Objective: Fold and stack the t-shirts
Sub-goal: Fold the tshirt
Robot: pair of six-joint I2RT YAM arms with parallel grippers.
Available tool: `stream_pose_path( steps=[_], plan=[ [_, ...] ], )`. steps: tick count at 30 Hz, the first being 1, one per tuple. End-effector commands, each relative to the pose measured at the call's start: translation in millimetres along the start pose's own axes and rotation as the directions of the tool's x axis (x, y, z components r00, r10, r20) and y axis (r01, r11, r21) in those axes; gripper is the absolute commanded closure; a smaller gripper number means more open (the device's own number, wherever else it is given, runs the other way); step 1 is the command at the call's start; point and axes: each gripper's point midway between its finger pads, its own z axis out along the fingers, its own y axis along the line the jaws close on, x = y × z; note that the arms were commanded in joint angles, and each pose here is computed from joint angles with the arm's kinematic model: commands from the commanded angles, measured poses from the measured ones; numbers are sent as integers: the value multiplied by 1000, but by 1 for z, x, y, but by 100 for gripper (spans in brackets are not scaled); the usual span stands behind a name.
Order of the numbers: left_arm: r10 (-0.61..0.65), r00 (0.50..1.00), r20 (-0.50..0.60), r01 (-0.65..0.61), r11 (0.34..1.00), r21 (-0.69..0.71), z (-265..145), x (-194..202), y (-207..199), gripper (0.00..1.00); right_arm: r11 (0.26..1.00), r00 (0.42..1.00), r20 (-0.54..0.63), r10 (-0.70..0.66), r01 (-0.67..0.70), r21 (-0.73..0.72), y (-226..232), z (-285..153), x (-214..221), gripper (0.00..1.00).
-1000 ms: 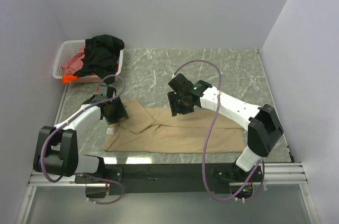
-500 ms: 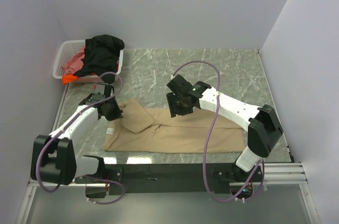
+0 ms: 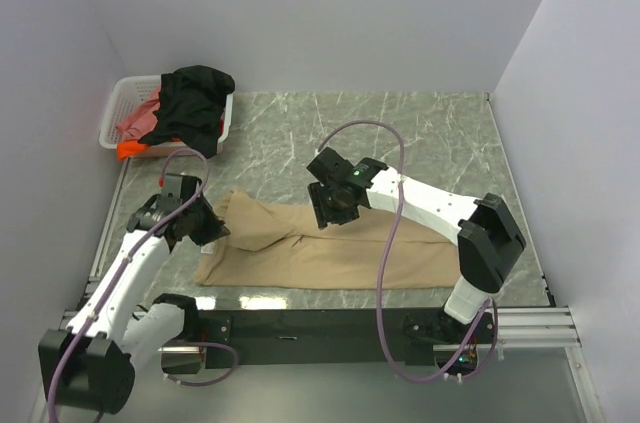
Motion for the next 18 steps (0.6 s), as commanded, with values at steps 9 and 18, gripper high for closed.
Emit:
stream_pose_path(
  steps=[9, 18],
  plan=[
    [-97, 993, -69, 95, 995, -34, -23, 44, 31, 87, 997, 999, 10, -44, 44, -56, 28, 0, -2, 42],
    [-87, 996, -10, 86, 996, -32, -37, 37, 33, 24, 993, 998, -2, -63, 63, -95, 49, 3, -3, 42]
  ],
)
